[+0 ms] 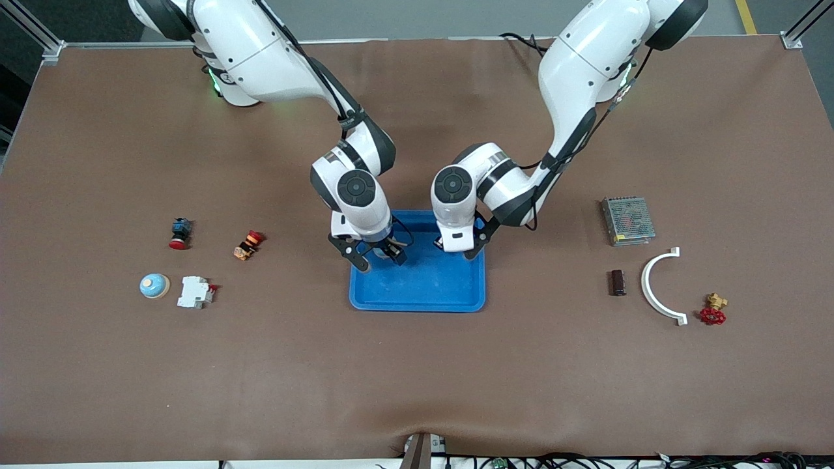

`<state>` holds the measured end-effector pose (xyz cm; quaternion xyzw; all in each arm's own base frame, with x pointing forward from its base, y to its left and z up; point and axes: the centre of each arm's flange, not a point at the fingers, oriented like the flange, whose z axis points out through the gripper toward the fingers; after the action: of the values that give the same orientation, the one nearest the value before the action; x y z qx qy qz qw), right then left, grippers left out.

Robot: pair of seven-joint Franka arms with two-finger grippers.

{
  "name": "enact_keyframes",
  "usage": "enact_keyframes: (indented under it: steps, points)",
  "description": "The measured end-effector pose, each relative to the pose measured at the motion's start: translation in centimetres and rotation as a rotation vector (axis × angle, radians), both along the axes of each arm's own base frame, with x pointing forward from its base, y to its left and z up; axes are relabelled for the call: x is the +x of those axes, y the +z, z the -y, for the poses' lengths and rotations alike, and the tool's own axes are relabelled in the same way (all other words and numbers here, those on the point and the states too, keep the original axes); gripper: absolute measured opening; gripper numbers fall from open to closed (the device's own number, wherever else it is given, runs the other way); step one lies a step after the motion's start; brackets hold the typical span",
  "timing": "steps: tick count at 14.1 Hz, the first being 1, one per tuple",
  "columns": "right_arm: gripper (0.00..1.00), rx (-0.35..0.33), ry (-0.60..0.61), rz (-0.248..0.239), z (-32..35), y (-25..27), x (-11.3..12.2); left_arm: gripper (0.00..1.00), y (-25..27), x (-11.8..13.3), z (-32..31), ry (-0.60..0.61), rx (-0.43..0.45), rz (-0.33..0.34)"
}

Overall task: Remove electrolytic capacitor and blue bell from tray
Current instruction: 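Lift the capacitor with the left gripper while the right gripper lifts the dome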

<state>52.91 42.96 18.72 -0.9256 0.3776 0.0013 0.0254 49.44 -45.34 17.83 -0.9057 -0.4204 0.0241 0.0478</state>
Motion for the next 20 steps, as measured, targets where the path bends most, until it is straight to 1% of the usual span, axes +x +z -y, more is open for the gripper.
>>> enact_keyframes:
  steps: [1,2,7,11,13,16,17,18,19,20]
  points:
    - [1.0,-0.001,-0.002,-0.001,-0.2,0.0,-0.2,0.45,0.0,-0.1,0.1,-0.006,0.003,0.004]
    - [1.0,-0.002,-0.001,-0.001,-0.5,-0.1,-0.5,0.33,0.0,-0.1,0.2,-0.013,0.005,0.009]
    - [1.0,-0.009,0.002,-0.001,-0.7,-0.3,-0.8,0.34,0.1,0.0,0.1,-0.02,0.01,0.016]
    - [1.0,-0.025,0.011,0.008,-0.3,-0.8,-0.7,0.34,0.8,0.9,-0.6,-0.029,0.021,0.024]
    - [1.0,-0.022,0.011,0.012,-0.3,-1.2,-0.7,0.34,2.4,1.8,-1.2,-0.049,0.026,0.032]
    - [1.0,-0.027,0.008,0.012,0.0,-1.6,-0.5,0.34,6.9,4.4,-3.4,-0.065,0.018,0.072]
    - [0.93,-0.027,0.008,0.013,0.0,-1.6,-0.5,0.34,8.5,5.5,-4.7,-0.073,0.017,0.084]
    - [0.83,-0.024,0.007,0.017,0.0,-1.3,-0.4,0.34,10.0,6.5,-6.2,-0.084,0.022,0.089]
    - [0.7,-0.021,0.006,0.021,-0.1,-1.1,-0.3,0.34,11.3,7.4,-7.9,-0.095,0.029,0.085]
    - [0.69,-0.02,0.005,0.022,-0.1,-0.9,-0.3,0.34,12.4,8.3,-9.7,-0.111,0.032,0.073]
